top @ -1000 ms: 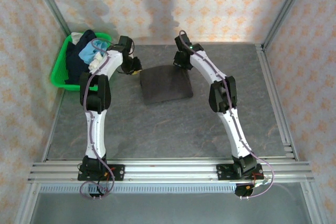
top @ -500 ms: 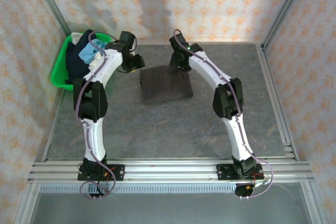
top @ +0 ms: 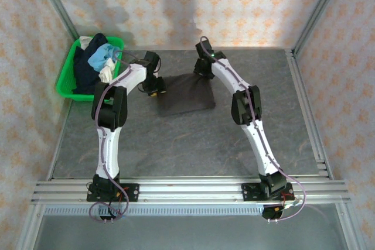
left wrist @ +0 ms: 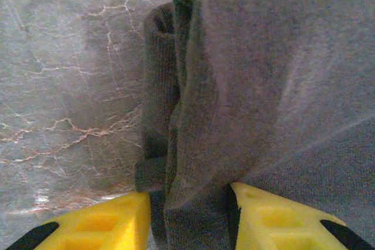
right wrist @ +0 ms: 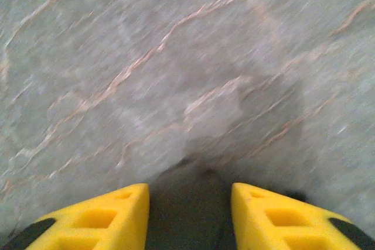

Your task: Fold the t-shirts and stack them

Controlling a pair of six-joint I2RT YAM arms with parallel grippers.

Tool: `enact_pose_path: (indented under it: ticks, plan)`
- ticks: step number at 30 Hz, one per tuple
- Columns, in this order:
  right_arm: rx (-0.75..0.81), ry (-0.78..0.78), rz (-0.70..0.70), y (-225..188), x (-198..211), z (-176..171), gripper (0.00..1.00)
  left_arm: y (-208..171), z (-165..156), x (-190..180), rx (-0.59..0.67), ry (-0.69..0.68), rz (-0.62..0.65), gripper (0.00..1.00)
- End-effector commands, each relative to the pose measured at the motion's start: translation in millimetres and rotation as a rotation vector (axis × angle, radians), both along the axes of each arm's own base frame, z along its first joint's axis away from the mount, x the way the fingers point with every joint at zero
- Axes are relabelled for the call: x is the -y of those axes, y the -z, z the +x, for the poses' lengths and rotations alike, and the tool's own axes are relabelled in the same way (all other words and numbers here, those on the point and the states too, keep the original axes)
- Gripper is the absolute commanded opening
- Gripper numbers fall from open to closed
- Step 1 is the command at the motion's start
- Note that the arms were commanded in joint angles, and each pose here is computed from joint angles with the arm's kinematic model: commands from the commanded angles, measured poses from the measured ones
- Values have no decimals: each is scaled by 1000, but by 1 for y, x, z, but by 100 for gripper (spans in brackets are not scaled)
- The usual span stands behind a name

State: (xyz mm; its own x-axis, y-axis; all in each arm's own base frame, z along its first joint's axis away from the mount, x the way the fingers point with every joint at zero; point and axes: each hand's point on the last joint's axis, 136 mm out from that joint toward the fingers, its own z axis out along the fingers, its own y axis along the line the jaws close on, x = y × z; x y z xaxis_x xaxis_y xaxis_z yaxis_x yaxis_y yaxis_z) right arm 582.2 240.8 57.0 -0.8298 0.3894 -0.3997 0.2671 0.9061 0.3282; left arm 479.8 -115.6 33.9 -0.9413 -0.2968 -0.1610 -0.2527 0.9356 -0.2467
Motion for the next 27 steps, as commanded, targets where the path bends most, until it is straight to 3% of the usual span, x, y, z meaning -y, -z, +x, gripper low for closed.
enact_pose_path:
  ticks: [1, 5, 12, 17, 20, 23, 27]
  plan:
    - [86, 12, 24, -47, 8, 13, 56, -6, -1, -10, 5, 10, 52, 38]
    - [102, -23, -12, -78, 14, -1, 59, -19, 0, -14, 20, 13, 76, 39]
    - [116, -121, -106, -79, -9, -80, 56, -66, 5, -5, 101, 44, 119, 40]
    - [38, -109, -66, -32, -6, -125, 33, -81, 21, 29, 147, 95, 76, 41]
    - [-24, -88, -104, -6, 8, -141, 22, -68, 40, 69, 154, 141, -69, 43]
    - [-56, -100, -79, 5, 9, -159, 22, -38, 52, 104, 101, 133, -247, 40]
    - [-64, -87, -113, 13, 26, -179, 18, -6, 55, 105, 73, 116, -194, 39]
